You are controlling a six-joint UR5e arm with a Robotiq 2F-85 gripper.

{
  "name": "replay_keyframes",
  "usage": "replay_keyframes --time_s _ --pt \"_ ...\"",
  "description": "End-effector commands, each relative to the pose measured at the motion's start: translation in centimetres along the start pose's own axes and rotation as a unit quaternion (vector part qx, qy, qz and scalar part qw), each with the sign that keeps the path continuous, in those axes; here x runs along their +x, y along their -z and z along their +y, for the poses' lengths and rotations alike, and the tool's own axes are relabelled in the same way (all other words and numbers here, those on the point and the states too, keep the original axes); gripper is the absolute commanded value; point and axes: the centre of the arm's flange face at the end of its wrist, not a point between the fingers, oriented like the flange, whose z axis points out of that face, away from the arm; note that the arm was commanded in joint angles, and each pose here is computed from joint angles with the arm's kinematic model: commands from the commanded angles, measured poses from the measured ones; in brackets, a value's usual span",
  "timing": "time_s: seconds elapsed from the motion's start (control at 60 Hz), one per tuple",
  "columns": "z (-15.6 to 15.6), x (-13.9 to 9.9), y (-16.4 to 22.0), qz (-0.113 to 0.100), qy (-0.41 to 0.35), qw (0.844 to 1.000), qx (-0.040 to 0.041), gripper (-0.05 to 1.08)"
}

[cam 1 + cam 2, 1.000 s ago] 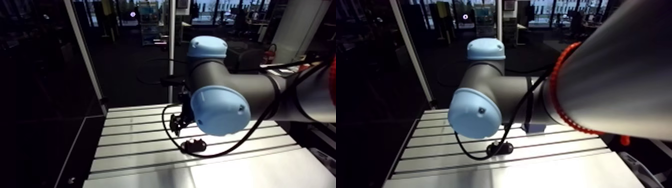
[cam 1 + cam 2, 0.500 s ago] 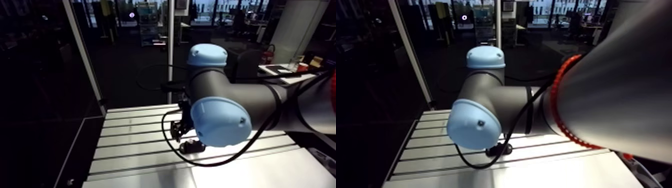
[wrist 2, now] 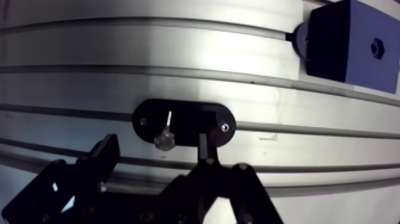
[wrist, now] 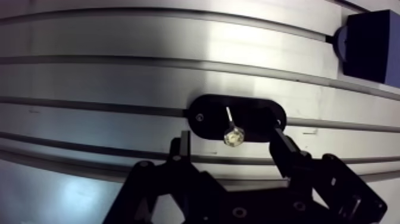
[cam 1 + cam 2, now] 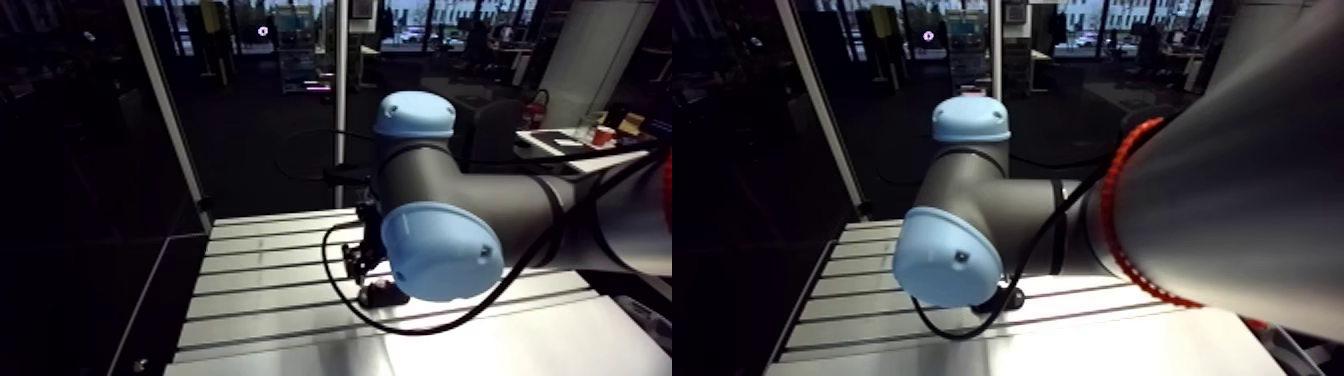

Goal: Pick up the M10 bolt and insert it into the hex recess until seated.

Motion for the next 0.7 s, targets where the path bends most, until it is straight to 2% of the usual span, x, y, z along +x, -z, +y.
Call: replay_keyframes --time_s 0.017,0.7 --pt "0.02 0.00 -0.15 -0.001 -0.010 1.000 -0.0008 0.27" --pt "0.52 -0.17 -0.72 -0.007 -0.016 1.000 0.0008 0.41"
